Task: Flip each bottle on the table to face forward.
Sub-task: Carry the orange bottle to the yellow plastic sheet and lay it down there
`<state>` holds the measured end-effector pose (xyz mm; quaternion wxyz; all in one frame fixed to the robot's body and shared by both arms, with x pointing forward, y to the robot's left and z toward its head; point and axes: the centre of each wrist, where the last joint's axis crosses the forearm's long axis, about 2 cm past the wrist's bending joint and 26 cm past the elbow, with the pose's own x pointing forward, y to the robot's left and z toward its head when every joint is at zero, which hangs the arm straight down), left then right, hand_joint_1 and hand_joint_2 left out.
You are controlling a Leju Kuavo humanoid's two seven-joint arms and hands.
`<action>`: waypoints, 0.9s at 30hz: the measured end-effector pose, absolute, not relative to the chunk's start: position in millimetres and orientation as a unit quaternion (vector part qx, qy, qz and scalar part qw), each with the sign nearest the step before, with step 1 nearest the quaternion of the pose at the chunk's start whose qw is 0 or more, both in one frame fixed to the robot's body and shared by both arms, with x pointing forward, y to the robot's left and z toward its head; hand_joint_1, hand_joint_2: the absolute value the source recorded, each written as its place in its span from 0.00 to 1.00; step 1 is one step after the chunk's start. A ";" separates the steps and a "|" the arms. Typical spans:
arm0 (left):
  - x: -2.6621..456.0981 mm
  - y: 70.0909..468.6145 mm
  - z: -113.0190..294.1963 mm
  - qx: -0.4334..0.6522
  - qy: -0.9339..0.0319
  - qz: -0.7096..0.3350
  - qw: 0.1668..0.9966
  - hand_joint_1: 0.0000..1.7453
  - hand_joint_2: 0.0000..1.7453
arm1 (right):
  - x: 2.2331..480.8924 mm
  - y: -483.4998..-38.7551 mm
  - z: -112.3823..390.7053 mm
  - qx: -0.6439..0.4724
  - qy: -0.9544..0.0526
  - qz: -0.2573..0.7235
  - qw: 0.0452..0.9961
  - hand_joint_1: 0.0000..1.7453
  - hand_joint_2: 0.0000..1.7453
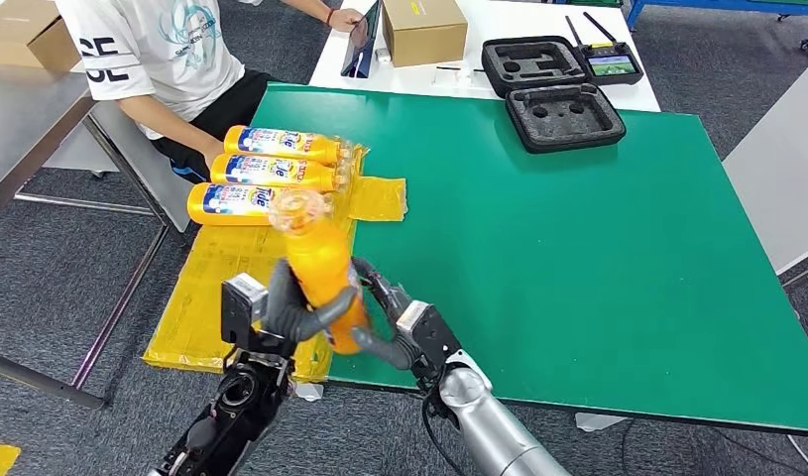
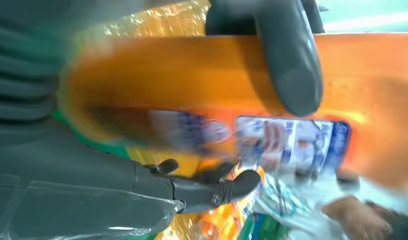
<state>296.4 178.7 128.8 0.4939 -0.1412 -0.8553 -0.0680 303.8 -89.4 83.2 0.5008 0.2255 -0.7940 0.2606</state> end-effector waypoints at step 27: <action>378.0 287.1 147.2 0.265 -0.753 -0.431 0.421 1.00 1.00 | 275.6 -73.4 146.0 0.288 -0.862 0.134 0.395 0.00 0.00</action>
